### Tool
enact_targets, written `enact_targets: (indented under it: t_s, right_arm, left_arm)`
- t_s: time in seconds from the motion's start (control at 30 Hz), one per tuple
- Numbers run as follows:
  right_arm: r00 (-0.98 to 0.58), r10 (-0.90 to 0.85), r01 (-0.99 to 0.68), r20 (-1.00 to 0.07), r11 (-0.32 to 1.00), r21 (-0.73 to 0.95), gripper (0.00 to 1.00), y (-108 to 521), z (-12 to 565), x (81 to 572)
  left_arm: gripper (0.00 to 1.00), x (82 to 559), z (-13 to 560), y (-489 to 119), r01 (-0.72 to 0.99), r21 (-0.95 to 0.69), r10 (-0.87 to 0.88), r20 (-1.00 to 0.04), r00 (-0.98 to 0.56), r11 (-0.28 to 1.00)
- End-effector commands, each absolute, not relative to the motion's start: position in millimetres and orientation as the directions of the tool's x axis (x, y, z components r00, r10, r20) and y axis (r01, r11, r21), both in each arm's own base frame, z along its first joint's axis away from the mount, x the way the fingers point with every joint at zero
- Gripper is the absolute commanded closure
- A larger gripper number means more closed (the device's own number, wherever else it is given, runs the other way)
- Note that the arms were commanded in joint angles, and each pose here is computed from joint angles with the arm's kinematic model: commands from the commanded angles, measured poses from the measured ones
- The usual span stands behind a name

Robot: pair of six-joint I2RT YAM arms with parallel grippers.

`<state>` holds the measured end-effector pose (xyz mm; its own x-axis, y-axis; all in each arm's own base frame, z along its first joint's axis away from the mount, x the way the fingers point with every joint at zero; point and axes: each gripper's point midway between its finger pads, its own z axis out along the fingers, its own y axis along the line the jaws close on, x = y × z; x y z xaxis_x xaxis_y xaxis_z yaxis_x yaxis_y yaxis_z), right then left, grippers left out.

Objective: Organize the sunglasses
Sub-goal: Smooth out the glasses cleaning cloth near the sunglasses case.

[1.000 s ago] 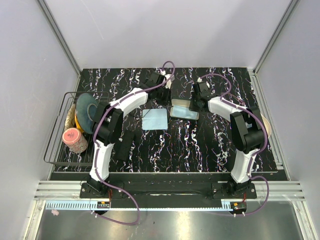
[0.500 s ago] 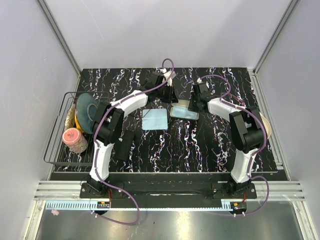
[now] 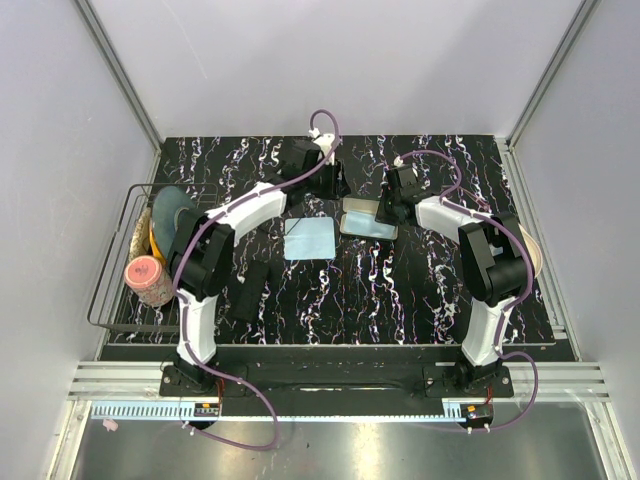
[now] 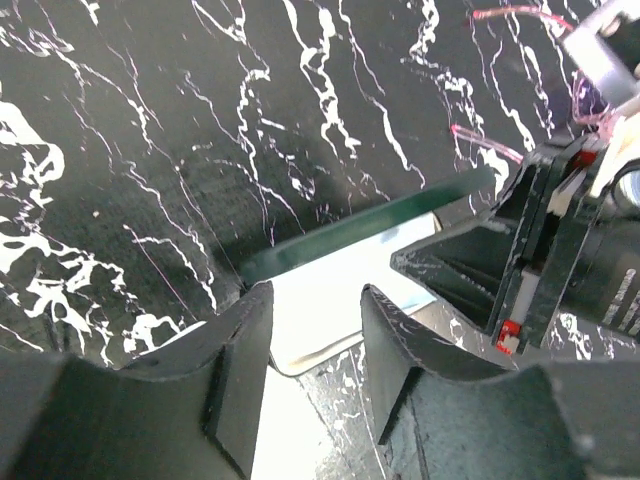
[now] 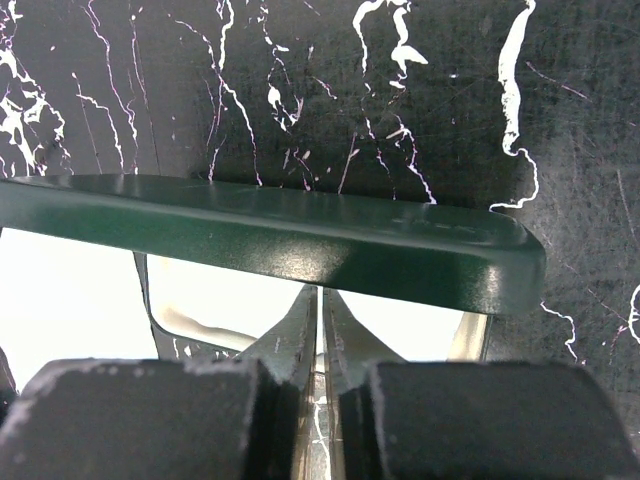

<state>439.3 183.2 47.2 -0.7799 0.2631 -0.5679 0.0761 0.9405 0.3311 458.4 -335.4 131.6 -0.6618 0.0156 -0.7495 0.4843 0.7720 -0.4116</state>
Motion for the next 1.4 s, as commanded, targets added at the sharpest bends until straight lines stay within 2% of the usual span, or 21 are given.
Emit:
enact_targets:
  t_s: [0.0, 0.2, 0.4, 0.57, 0.67, 0.7, 0.83, 1.37]
  right_arm:
    - [-0.747, 0.284, 0.07, -0.6, 0.932, 0.355, 0.91, 183, 62, 447]
    - [-0.746, 0.276, 0.068, -0.606, 0.937, 0.344, 0.91, 181, 64, 446]
    - [-0.747, 0.275, 0.067, -0.606, 0.937, 0.344, 0.91, 181, 64, 445]
    - [-0.739, 0.279, 0.072, -0.613, 0.938, 0.34, 0.9, 179, 65, 447]
    - [-0.736, 0.28, 0.075, -0.616, 0.938, 0.337, 0.79, 179, 65, 447]
    - [-0.735, 0.282, 0.078, -0.617, 0.938, 0.337, 0.72, 178, 65, 447]
    - [-0.737, 0.288, 0.112, -0.611, 0.944, 0.31, 0.63, 170, 59, 441]
    - [-0.738, 0.282, 0.191, -0.613, 0.959, 0.211, 0.63, 143, 50, 425]
  left_arm:
    - [0.55, 478, 162, -338, 0.468, -0.397, -0.049, -0.801, -0.597, 0.789]
    - [0.55, 481, 129, -358, 0.464, -0.459, -0.014, -0.722, -0.691, 0.758]
    - [0.58, 481, 129, -363, 0.468, -0.411, -0.004, -0.755, -0.656, 0.782]
    - [0.58, 480, 125, -368, 0.449, -0.404, 0.008, -0.736, -0.676, 0.797]
    - [0.59, 480, 125, -372, 0.448, -0.365, 0.028, -0.749, -0.662, 0.816]
    - [0.58, 481, 126, -371, 0.438, -0.353, 0.027, -0.753, -0.658, 0.827]
    - [0.59, 481, 127, -368, 0.424, -0.344, 0.023, -0.754, -0.656, 0.838]
    - [0.6, 481, 125, -367, 0.414, -0.342, 0.021, -0.749, -0.662, 0.844]
